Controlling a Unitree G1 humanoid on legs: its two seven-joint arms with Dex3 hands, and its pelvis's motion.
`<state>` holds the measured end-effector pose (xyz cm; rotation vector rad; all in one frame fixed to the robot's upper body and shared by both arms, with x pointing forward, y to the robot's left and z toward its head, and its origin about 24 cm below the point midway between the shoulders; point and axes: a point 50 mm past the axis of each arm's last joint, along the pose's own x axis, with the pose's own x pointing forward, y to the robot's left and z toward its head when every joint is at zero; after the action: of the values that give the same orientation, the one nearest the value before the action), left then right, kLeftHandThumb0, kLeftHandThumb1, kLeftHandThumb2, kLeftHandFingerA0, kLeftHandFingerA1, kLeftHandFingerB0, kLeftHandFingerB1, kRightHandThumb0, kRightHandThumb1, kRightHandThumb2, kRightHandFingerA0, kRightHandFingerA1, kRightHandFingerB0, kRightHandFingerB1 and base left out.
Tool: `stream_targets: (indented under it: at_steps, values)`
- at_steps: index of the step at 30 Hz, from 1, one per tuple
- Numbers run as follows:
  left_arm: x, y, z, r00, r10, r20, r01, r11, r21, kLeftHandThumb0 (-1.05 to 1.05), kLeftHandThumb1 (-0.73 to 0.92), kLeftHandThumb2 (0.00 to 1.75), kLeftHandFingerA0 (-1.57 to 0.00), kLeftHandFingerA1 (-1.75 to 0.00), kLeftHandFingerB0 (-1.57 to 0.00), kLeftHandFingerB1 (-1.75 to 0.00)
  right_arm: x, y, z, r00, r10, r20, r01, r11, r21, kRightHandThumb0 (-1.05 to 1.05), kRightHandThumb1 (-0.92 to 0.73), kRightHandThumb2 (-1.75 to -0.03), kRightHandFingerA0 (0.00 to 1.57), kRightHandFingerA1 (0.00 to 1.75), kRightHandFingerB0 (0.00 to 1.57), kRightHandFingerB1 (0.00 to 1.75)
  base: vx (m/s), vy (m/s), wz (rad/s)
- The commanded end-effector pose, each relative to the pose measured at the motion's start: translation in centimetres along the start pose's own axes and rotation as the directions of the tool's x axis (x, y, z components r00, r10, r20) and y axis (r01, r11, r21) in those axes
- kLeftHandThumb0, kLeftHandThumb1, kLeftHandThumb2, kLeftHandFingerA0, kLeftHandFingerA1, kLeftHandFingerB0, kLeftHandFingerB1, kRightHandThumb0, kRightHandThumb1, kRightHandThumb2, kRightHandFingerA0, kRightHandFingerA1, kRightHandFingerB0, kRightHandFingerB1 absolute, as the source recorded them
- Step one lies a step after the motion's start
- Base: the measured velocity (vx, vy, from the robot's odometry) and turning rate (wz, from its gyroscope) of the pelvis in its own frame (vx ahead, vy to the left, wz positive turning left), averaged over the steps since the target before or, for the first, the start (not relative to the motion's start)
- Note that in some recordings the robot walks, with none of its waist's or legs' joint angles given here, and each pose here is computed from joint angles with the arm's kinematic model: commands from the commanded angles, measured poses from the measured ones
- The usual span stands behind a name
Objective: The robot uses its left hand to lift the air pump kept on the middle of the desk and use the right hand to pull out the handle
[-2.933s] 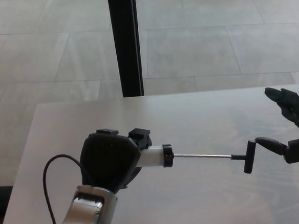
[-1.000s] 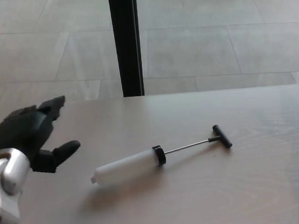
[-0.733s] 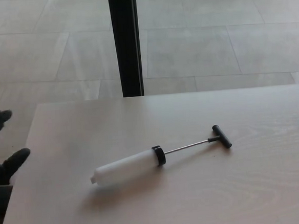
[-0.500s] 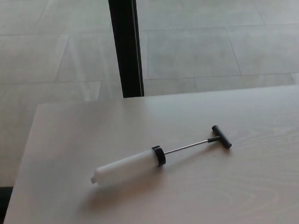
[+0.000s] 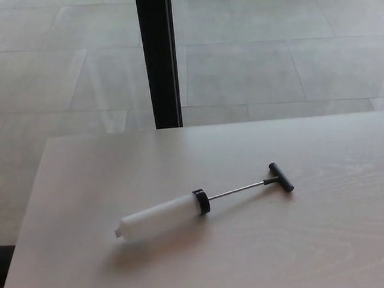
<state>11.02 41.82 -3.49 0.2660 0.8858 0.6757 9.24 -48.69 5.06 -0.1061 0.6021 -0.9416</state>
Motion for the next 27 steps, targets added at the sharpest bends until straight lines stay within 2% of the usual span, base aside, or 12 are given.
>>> stream_targets:
  at_steps: [1, 2, 6, 7, 10, 11, 15, 18, 21, 25, 26, 27]
  values:
    - [-0.6, -1.0, -8.0, 0.953, 0.027, -0.303, -0.201, 0.804, -0.559, -0.58, 0.52, 0.92, -0.21, -0.62, -0.28, -0.55, -0.5, 1.8, -7.3, 0.972, -0.192, -0.132, 0.233, 0.833, 0.502, -0.66, -0.80, -0.62, 0.18, 0.54, 0.18, 0.32, 0.00, 0.000, 0.00]
    - [-0.6, -1.1, -8.0, 0.946, 0.040, -0.321, -0.220, 0.806, -0.550, -0.59, 0.68, 0.61, -0.32, -0.74, -0.33, -0.48, -0.5, 2.6, -7.6, 0.974, -0.173, -0.146, 0.223, 0.832, 0.507, -0.67, -0.80, -0.63, 0.18, 0.56, 0.18, 0.33, 0.00, 0.000, 0.00]
    - [-0.6, -0.7, -7.9, 0.940, 0.060, -0.337, -0.234, 0.831, -0.504, -0.61, 0.72, 0.61, -0.38, -0.75, -0.35, -0.51, -0.4, 4.3, -7.6, 0.984, -0.112, -0.139, 0.168, 0.842, 0.512, -0.66, -0.81, -0.63, 0.19, 0.55, 0.20, 0.32, 0.00, 0.000, 0.00]
    - [-0.6, -0.6, -8.0, 0.929, 0.089, -0.359, -0.274, 0.819, -0.505, -0.65, 0.66, 0.62, -0.42, -0.79, -0.06, -0.50, -0.5, 4.7, -7.7, 0.986, -0.091, -0.138, 0.148, 0.853, 0.500, -0.70, -0.81, -0.65, 0.20, 0.55, 0.19, 0.33, 0.00, 0.000, 0.00]
    - [-0.7, -0.5, -8.4, 0.921, 0.100, -0.377, -0.296, 0.809, -0.508, -0.58, 0.71, 0.62, -0.48, -0.80, -0.35, -0.56, -0.7, 4.8, -7.9, 0.990, -0.082, -0.110, 0.125, 0.875, 0.469, -0.68, -0.79, -0.64, 0.16, 0.54, 0.19, 0.33, 0.00, 0.000, 0.00]
    - [-0.7, -0.5, -8.4, 0.922, 0.099, -0.374, -0.294, 0.808, -0.510, -0.58, 0.70, 0.61, -0.47, -0.92, -0.16, -0.51, -0.8, 5.0, -7.8, 0.992, -0.079, -0.094, 0.114, 0.876, 0.469, -0.66, -0.79, -0.63, 0.14, 0.51, 0.20, 0.32, 0.00, 0.000, 0.00]
    - [-0.5, -0.3, -8.1, 0.935, 0.073, -0.348, -0.259, 0.810, -0.526, -0.59, 0.75, 0.62, -0.43, -0.88, -0.30, -0.57, -0.8, 5.6, -7.4, 0.997, -0.062, -0.044, 0.074, 0.904, 0.422, -0.69, -0.76, -0.63, 0.21, 0.52, 0.21, 0.32, 0.00, 0.000, 0.00]
    - [-0.3, -0.4, -7.5, 0.937, 0.079, -0.341, -0.261, 0.806, -0.531, -0.58, 0.73, 0.63, -0.44, -0.86, -0.03, -0.35, -0.8, 6.0, -7.4, 0.999, -0.047, -0.025, 0.053, 0.923, 0.380, -0.70, -0.75, -0.63, 0.23, 0.51, 0.20, 0.31, 0.00, 0.000, 0.00]
    - [-0.1, -0.2, -7.1, 0.939, 0.078, -0.336, -0.256, 0.811, -0.526, -0.58, 0.74, 0.62, -0.44, -0.81, -0.34, -0.57, -0.8, 6.5, -7.7, 0.999, -0.032, -0.033, 0.042, 0.927, 0.372, -0.69, -0.60, -0.95, 0.25, 0.58, 0.14, 0.44, 0.00, 0.000, 0.00]
    - [-0.1, 0.3, -6.8, 0.945, 0.084, -0.316, -0.245, 0.821, -0.515, -0.59, 0.75, 0.62, -0.41, -0.75, -0.14, -0.50, -1.1, 6.8, -8.1, 1.000, -0.015, -0.022, 0.022, 0.922, 0.386, -0.71, -0.58, -0.95, 0.26, 0.60, 0.13, 0.45, 0.00, 0.000, 0.00]
    - [-0.1, 0.4, -6.8, 0.943, 0.091, -0.320, -0.253, 0.819, -0.515, -0.60, 0.60, 0.94, -0.43, -0.74, -0.20, -0.56, -1.2, 6.9, -8.1, 1.000, -0.013, -0.022, 0.021, 0.921, 0.389, -0.70, -0.75, -0.63, 0.31, 0.55, 0.21, 0.32, 0.00, 0.000, 0.00]
    - [0.0, 0.6, -6.7, 0.940, 0.095, -0.327, -0.263, 0.813, -0.520, -0.58, 0.75, 0.62, -0.43, -0.78, -0.28, -0.52, -1.2, 7.0, -8.2, 1.000, -0.008, -0.027, 0.018, 0.917, 0.398, -0.71, -0.58, -0.94, 0.26, 0.59, 0.11, 0.44, 0.00, 0.000, 0.00]
